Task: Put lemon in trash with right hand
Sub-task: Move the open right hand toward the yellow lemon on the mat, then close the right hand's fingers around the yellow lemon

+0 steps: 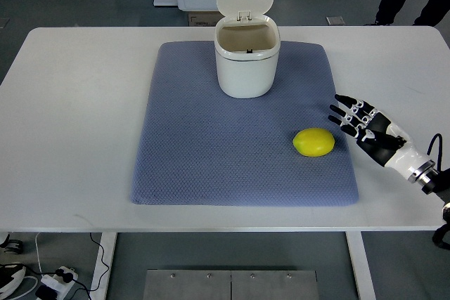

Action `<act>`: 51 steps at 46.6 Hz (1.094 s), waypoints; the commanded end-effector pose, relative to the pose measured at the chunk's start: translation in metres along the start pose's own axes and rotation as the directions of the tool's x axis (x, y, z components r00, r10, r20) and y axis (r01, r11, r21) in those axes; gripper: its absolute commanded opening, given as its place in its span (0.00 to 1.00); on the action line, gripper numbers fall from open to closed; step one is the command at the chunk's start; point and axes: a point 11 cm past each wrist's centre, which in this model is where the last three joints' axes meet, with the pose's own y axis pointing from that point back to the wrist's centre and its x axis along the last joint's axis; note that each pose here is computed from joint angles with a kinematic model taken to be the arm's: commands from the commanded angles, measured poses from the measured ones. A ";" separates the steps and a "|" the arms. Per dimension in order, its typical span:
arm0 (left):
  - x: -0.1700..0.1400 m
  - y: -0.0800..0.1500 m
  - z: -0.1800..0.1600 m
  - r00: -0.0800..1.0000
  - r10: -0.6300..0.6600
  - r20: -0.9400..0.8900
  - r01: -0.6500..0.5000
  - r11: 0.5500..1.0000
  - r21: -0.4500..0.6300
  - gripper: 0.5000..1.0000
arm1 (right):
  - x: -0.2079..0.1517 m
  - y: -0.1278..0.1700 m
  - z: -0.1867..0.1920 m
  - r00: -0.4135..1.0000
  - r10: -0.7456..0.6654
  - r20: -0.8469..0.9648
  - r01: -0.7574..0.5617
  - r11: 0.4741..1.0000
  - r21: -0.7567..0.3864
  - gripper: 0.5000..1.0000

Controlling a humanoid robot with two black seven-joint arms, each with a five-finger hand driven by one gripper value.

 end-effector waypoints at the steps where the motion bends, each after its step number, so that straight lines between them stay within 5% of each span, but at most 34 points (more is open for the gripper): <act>1: 0.000 0.000 0.000 1.000 -0.001 0.000 0.001 1.000 0.000 1.00 | -0.002 -0.001 0.004 1.000 -0.006 0.005 0.006 1.000 -0.002 0.99; 30: 0.000 0.000 0.000 1.000 -0.001 0.000 0.001 1.000 0.000 1.00 | -0.012 -0.010 0.007 0.990 -0.004 -0.141 0.015 0.997 0.080 0.99; 51: 0.000 0.000 0.000 1.000 -0.001 0.000 0.001 1.000 0.000 1.00 | -0.019 -0.012 0.022 0.956 -0.052 -0.289 0.047 0.999 -0.022 0.99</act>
